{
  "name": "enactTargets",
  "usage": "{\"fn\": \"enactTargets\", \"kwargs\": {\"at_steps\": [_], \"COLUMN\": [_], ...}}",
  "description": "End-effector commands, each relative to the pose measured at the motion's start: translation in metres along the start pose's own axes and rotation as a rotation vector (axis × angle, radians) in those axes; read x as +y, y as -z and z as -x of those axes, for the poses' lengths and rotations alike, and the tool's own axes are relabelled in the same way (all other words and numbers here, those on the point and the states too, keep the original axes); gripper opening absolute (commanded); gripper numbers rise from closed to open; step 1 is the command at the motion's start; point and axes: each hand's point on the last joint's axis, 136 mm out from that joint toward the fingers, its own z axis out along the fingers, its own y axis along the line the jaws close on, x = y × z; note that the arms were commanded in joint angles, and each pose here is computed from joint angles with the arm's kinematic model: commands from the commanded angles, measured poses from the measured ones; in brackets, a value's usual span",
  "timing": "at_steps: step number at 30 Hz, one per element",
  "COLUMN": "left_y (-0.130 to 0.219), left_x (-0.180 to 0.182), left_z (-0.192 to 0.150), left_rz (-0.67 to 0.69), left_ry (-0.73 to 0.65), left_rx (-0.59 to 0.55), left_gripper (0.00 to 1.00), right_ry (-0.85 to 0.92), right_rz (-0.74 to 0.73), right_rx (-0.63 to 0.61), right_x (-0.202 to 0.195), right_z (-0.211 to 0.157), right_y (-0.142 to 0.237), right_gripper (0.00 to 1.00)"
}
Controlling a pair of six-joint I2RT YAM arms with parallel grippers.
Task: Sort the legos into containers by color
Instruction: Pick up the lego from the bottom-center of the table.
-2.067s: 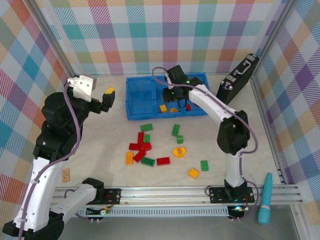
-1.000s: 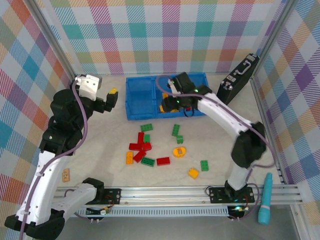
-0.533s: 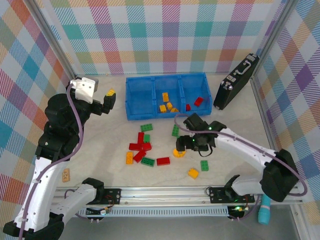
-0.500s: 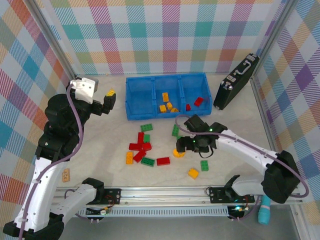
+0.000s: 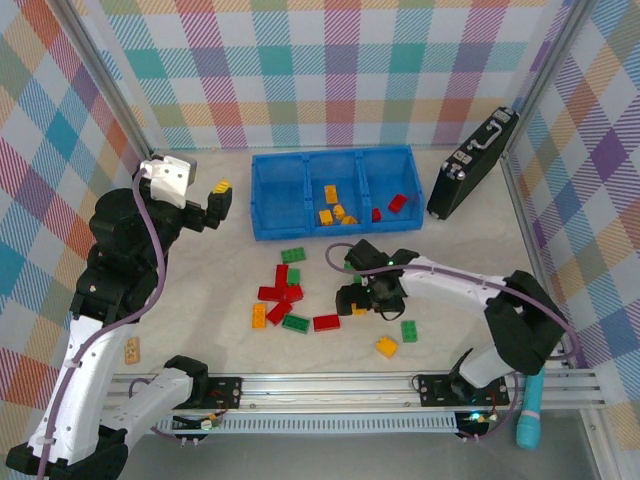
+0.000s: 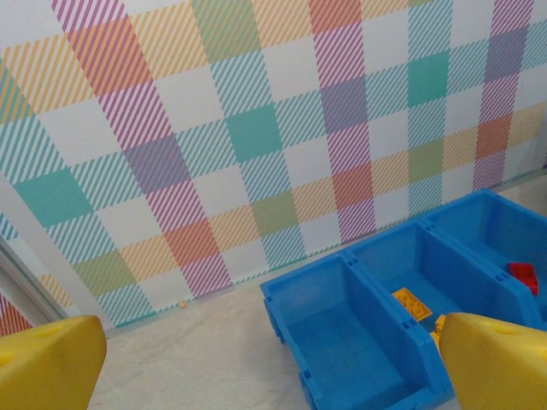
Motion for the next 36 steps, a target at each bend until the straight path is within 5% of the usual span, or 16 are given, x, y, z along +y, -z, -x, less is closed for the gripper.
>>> {"fn": "enactTargets", "kwargs": {"at_steps": [1,12,24,30,36], "left_y": [0.008,0.006,0.002,0.002,0.007], "left_x": [0.0,0.0,0.002,0.005,0.008], "left_z": [0.013,0.011,0.006,0.004,0.006], "left_rz": [-0.002,0.0,0.014,0.031,0.048], "left_ry": [0.009,0.007,-0.005,-0.02,-0.028], "left_rx": [-0.057,-0.054,-0.04,-0.035,-0.043], "left_gripper": [1.0,1.0,1.0,1.0,1.0], "right_ry": [0.041,0.061,0.141,0.226,0.323], "right_rz": [-0.062,-0.168,-0.202,-0.134,-0.112], "right_rx": [-0.024,0.03,0.032,-0.064,-0.212], "right_x": [0.001,-0.008,-0.002,0.025,0.038], "right_z": [0.01,0.005,0.024,0.07,0.153], "right_y": [0.0,-0.019,-0.008,0.041,0.075], "right_gripper": [0.99,0.88,0.54,0.51,0.5]}}
